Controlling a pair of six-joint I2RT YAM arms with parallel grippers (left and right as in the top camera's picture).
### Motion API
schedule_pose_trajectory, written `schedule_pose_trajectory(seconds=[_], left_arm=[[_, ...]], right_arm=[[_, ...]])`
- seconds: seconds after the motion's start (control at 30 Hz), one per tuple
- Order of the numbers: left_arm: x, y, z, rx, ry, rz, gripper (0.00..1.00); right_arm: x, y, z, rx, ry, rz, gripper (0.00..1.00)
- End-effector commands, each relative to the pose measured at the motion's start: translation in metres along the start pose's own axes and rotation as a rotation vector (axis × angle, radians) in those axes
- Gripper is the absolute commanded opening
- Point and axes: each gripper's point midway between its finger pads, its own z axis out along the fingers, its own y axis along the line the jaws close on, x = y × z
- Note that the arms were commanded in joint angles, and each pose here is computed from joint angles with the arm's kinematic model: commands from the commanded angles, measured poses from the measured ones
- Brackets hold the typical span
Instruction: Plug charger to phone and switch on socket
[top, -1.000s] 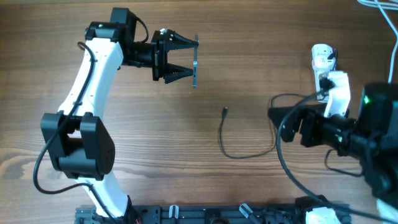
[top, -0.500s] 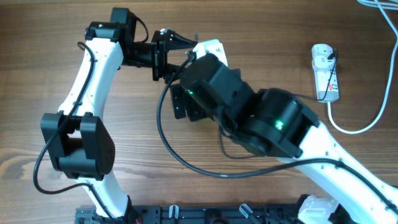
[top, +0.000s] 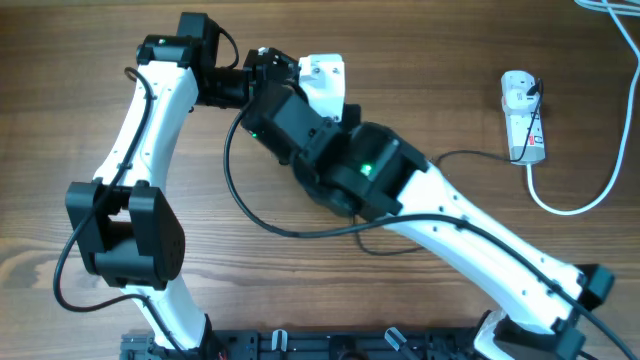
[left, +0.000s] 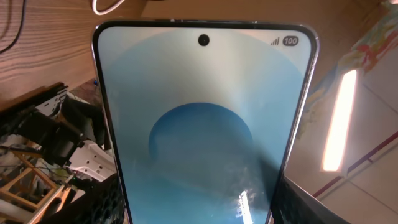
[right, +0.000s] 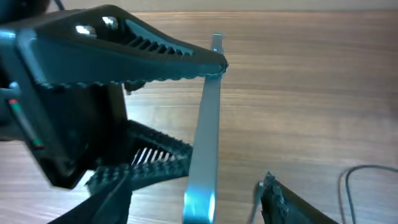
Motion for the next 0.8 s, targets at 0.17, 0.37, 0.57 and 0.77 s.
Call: schedule_pose_trajectory(seconds=[0.17,0.37,0.57,0.77], left_arm=[[0.017,-0.015,-0.001,0.03,0.019,0.036,0.67],[0.017,-0.015,-0.001,0.033,0.022,0.036,0.67],[0.02,-0.018,-0.002,0.049,0.035,0.036,0.67],[0.02,-0.018,-0.002,0.049,0.035,0.036,0.67]], right_arm=[[-0.016,0.002,0.001,0.027,-0.08,0.023,0.49],[-0.02,0.003,0.001,0.027,-0.097,0.033,0.33],[-0.02,0.003,0.001,0.024,-0.099,0.035,0.3],[-0.02,0.003,0.001,0.024,-0.099,0.036,0.24]])
